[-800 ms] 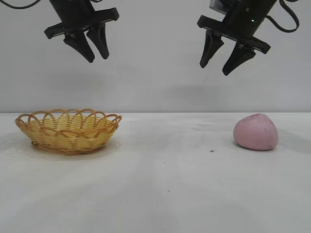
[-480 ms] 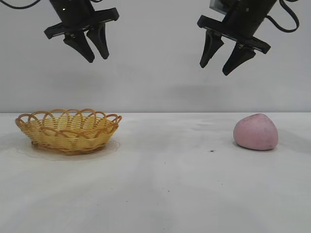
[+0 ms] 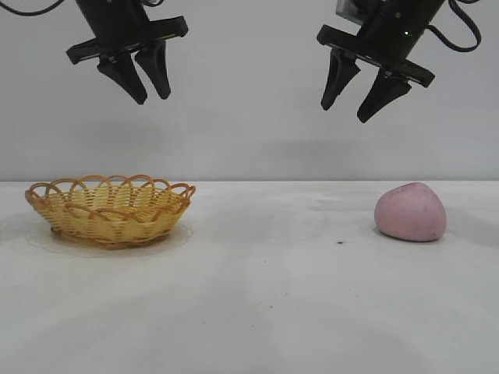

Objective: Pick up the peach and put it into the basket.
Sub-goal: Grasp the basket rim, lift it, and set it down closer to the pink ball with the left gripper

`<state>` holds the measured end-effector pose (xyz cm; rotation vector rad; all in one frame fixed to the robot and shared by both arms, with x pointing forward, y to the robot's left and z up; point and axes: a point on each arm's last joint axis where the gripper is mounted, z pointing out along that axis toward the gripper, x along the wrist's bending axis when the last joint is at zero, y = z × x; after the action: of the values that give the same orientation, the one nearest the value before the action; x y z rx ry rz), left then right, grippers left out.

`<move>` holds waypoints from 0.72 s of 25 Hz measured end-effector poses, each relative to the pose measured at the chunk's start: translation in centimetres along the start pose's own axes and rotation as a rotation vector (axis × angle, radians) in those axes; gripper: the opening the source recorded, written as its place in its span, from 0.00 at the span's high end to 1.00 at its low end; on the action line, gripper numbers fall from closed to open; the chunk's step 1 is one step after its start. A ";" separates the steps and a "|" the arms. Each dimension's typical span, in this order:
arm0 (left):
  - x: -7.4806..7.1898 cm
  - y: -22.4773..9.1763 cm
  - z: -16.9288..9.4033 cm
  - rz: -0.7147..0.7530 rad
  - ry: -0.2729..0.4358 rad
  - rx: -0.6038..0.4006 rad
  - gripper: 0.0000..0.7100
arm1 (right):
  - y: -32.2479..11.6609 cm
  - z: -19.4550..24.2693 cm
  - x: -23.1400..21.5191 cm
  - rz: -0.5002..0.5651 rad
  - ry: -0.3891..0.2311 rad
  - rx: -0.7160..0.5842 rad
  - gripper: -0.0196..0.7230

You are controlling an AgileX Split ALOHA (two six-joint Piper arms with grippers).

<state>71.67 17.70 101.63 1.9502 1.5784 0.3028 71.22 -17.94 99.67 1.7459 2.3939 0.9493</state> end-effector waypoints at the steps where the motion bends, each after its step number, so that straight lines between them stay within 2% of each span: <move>1: 0.0 -0.2 0.1 0.000 0.003 0.018 0.65 | -0.1 0.0 0.0 -0.003 0.004 0.014 0.43; 2: 0.1 -0.5 0.1 0.005 0.010 0.042 0.65 | -0.3 0.0 0.1 -0.007 0.008 0.031 0.43; 3: 0.2 -0.7 0.1 0.014 0.020 0.060 0.65 | -0.4 0.0 0.1 -0.014 0.010 0.047 0.51; 4: 0.3 -0.8 0.1 0.021 0.028 0.076 0.65 | -0.6 0.0 0.1 -0.020 0.014 0.064 0.55; 8: 0.4 -1.0 -0.4 0.042 0.048 0.099 0.65 | -0.9 -0.3 0.3 -0.028 0.026 0.100 0.53; 9: 0.4 -1.1 -0.8 0.048 0.050 0.096 0.65 | -0.9 -0.6 0.4 -0.029 0.026 0.098 0.59; 11: 0.2 -1.4 -1.6 0.062 0.052 0.093 0.65 | -1.1 -1.3 0.5 -0.028 0.018 0.082 0.57; 18: 1.4 -5.1 -3.8 0.098 0.053 0.095 0.65 | -4.7 -3.0 0.2 -0.003 -0.016 0.017 0.57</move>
<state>65.98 20.77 101.40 2.1123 1.5590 0.3270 66.03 -19.96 99.86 1.7481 2.4014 0.9130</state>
